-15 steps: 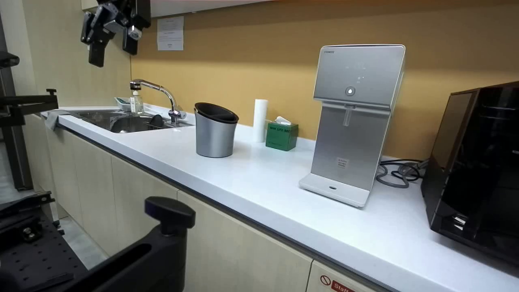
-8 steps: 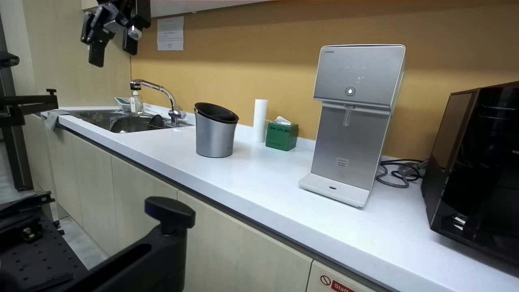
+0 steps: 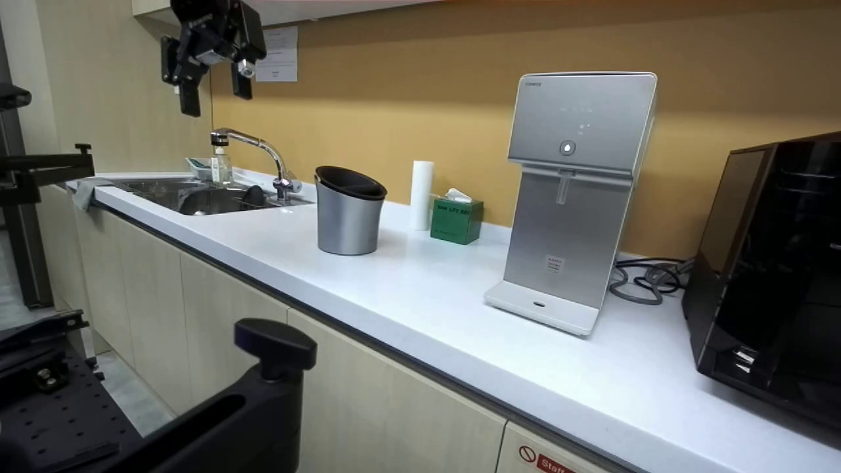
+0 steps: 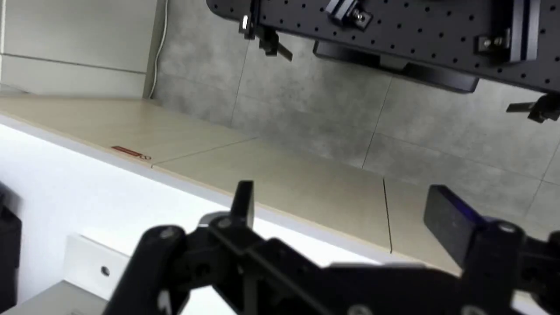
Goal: Place the black part of the bin on the counter
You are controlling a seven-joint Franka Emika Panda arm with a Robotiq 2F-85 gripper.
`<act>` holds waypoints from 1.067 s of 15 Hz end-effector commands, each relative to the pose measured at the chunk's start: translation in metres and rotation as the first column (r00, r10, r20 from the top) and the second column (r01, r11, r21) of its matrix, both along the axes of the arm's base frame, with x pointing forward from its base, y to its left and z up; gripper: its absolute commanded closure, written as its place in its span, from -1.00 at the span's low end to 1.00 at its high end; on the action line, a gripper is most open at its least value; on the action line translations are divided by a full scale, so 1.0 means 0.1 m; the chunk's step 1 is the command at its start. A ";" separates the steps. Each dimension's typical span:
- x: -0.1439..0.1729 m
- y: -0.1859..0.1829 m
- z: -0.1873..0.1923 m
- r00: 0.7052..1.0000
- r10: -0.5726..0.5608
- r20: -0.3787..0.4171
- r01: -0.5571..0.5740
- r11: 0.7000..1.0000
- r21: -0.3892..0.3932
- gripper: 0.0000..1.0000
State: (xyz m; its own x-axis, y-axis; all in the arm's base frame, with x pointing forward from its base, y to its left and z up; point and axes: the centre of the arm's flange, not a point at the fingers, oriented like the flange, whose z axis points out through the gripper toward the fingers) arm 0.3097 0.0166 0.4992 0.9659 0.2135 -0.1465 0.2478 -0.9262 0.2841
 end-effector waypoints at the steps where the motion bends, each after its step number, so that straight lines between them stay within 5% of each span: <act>1: 0.39 0.33 0.07 0.987 -0.100 0.126 0.096 0.995 0.034 -1.00; 7: 0.94 0.86 0.05 0.918 -0.349 0.186 0.312 0.928 0.203 -1.00; 8: 0.67 0.70 -0.02 0.950 -0.266 0.162 0.238 0.956 0.174 -1.00; 13: 0.86 0.79 -0.04 0.935 -0.312 0.168 0.279 0.940 0.197 -1.00; 16: 1.07 0.89 -0.06 0.858 -0.445 0.257 0.374 0.883 0.283 -1.00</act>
State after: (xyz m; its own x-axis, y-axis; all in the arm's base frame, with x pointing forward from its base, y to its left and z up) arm 0.3988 0.0960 0.4945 0.9896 -0.1108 0.0916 -0.1215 -0.9852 0.1209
